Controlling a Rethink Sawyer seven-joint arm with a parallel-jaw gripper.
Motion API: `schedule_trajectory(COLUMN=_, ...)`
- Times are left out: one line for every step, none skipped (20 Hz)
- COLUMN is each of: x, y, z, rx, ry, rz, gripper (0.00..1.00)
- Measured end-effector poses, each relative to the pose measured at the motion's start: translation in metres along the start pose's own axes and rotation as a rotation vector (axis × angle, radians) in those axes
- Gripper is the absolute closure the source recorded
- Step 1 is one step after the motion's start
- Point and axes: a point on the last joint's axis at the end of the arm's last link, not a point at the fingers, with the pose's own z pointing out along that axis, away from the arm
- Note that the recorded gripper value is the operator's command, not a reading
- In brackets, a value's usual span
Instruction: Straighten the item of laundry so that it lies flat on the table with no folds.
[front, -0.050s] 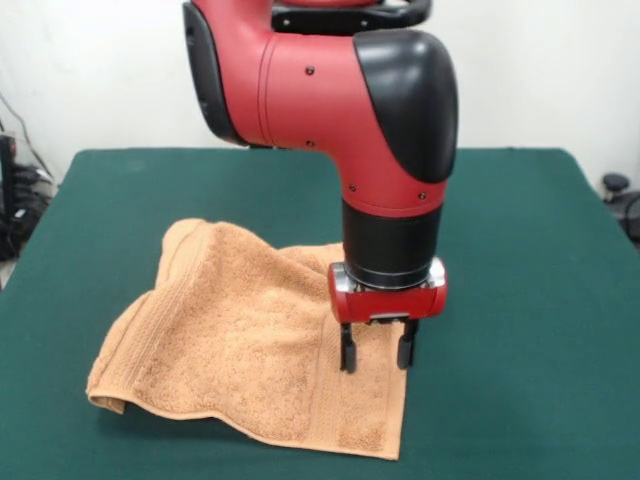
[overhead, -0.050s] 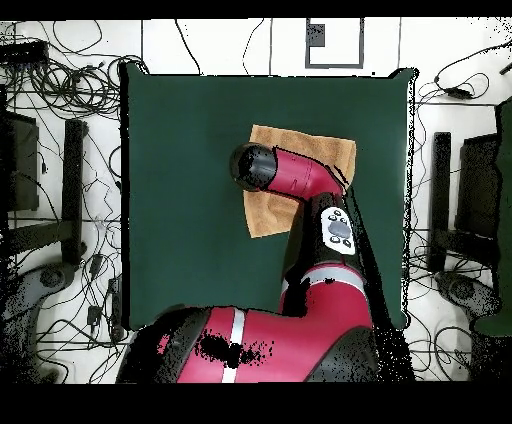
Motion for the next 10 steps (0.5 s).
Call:
schedule_trajectory(x=0.0, y=0.0, z=0.0, rx=-0.001, ry=0.0, rz=0.002, gripper=0.0)
schedule_trajectory(x=0.0, y=0.0, z=-0.001, rx=-0.003, ry=-0.001, rz=0.005, gripper=0.0)
schedule_trajectory(x=-0.001, y=0.0, z=-0.002, rx=-0.003, ry=-0.001, rz=0.007, gripper=0.0)
schedule_trajectory(x=-0.001, y=0.0, z=-0.003, rx=-0.004, ry=-0.001, rz=0.008, gripper=0.0)
schedule_trajectory(x=0.0, y=0.0, z=-0.005, rx=-0.004, ry=-0.001, rz=0.01, gripper=0.0)
schedule_trajectory(x=0.0, y=0.0, z=-0.007, rx=-0.005, ry=-0.001, rz=0.011, gripper=0.0)
schedule_trajectory(x=0.001, y=0.0, z=-0.009, rx=-0.005, ry=0.0, rz=0.012, gripper=0.0)
schedule_trajectory(x=0.002, y=-0.001, z=-0.009, rx=-0.005, ry=0.002, rz=0.013, gripper=0.0)
schedule_trajectory(x=0.002, y=-0.001, z=-0.01, rx=-0.005, ry=0.002, rz=0.013, gripper=0.0)
schedule_trajectory(x=0.004, y=-0.002, z=-0.011, rx=-0.006, ry=0.004, rz=0.016, gripper=0.0)
